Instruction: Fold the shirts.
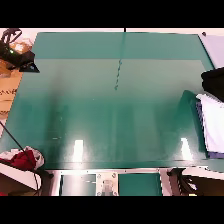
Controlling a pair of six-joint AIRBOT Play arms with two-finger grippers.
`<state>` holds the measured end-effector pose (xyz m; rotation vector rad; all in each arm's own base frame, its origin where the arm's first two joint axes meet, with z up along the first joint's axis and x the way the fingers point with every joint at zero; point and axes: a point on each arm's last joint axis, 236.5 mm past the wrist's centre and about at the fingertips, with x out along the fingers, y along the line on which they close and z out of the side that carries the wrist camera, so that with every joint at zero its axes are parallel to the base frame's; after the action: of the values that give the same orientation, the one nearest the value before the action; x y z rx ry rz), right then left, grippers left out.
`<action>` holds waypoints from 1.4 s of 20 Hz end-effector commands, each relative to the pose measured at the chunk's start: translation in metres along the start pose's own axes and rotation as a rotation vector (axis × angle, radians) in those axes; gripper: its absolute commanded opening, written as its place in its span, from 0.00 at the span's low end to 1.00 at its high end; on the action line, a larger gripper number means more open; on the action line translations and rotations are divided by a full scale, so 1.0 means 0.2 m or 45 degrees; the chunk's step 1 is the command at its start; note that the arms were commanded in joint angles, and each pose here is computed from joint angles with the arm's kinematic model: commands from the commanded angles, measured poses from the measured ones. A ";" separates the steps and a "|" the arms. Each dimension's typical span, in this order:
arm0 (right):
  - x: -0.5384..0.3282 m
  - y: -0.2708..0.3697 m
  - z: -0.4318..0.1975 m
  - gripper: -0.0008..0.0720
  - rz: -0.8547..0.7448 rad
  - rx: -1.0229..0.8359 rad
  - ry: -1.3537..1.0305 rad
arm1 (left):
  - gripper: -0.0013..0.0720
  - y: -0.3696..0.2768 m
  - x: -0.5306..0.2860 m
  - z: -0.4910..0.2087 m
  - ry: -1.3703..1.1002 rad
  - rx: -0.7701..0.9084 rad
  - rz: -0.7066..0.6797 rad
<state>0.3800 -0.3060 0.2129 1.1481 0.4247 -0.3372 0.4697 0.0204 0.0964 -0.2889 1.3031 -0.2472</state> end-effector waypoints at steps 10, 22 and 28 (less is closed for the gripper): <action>-0.59 -0.91 -0.36 0.04 -0.705 0.254 0.137 | 0.05 -0.07 0.00 -0.01 0.010 0.005 -0.078; -0.50 -1.14 -0.84 0.68 -0.783 0.456 0.523 | 0.05 -0.13 0.01 0.05 -0.049 0.050 -0.092; -0.09 -0.34 -0.79 0.04 -0.426 -0.110 0.534 | 0.05 -0.34 -0.14 0.06 -0.162 0.191 -0.087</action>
<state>0.2440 -0.2168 0.0737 1.2213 1.0627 -0.5318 0.4775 -0.0221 0.1272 -0.2639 1.1984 -0.3591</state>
